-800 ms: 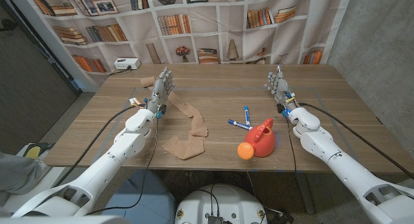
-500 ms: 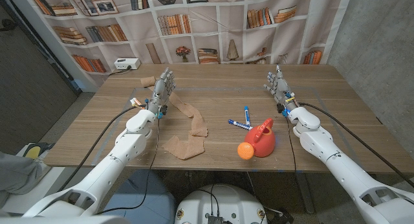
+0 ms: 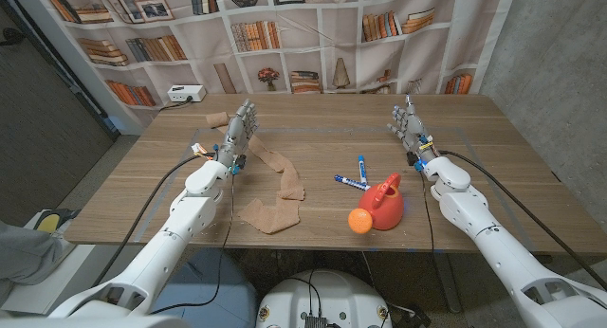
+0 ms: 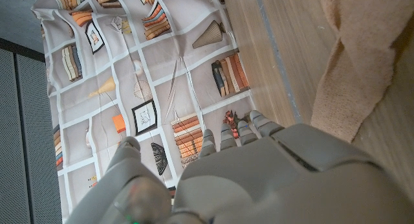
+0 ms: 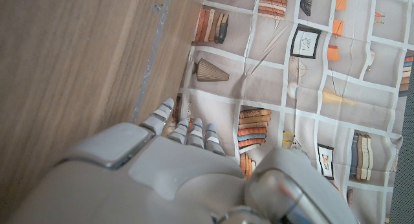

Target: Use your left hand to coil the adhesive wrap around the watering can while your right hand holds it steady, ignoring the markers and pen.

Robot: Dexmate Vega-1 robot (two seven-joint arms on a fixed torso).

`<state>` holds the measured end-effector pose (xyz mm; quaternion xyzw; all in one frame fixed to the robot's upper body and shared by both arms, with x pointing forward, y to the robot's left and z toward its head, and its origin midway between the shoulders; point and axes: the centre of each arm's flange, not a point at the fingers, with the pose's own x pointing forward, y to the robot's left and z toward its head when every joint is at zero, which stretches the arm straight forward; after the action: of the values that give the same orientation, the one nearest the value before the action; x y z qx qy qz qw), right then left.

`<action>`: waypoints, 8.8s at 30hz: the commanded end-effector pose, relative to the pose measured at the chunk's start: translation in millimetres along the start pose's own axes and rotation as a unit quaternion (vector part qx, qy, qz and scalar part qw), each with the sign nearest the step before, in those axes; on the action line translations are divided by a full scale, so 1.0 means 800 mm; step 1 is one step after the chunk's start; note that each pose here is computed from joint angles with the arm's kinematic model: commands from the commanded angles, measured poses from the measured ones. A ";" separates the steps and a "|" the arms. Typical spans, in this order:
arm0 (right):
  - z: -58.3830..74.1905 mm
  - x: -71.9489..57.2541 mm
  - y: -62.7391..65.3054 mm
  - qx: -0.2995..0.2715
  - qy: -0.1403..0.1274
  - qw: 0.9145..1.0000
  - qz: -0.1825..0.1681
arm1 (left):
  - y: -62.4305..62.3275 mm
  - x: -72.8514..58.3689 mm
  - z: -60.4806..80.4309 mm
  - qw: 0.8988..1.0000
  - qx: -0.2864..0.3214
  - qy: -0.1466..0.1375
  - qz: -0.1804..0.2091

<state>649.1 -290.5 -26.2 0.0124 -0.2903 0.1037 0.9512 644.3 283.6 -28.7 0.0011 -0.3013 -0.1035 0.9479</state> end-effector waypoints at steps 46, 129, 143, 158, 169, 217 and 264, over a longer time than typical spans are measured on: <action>0.029 -0.049 -0.028 -0.075 -0.043 0.995 0.049 | -0.004 -0.017 0.008 1.000 0.008 -0.009 -0.009; 0.111 -0.083 -0.037 -0.333 -0.054 0.914 0.225 | -0.005 -0.049 -0.002 0.998 -0.004 -0.031 0.050; 0.112 -0.094 -0.041 -0.334 -0.057 0.912 0.232 | -0.003 -0.052 -0.001 0.998 -0.002 -0.033 0.048; 0.113 -0.107 -0.038 -0.360 -0.064 0.901 0.233 | 0.002 -0.054 0.002 0.998 0.000 -0.035 0.046; 0.114 -0.120 -0.043 -0.371 -0.061 0.898 0.229 | -0.002 -0.052 0.001 0.999 0.001 -0.032 0.042; 0.127 -0.164 -0.055 -0.413 -0.057 0.883 0.215 | -0.005 -0.067 0.006 0.999 0.004 -0.031 0.044; 0.111 -0.180 -0.060 -0.431 -0.032 0.880 0.199 | 0.002 -0.062 -0.010 0.999 -0.013 -0.020 0.043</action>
<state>495.4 -371.9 -24.6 -0.4507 -0.3381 0.1607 0.8104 608.8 292.6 -60.6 -0.0172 -0.3212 -0.0639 0.9447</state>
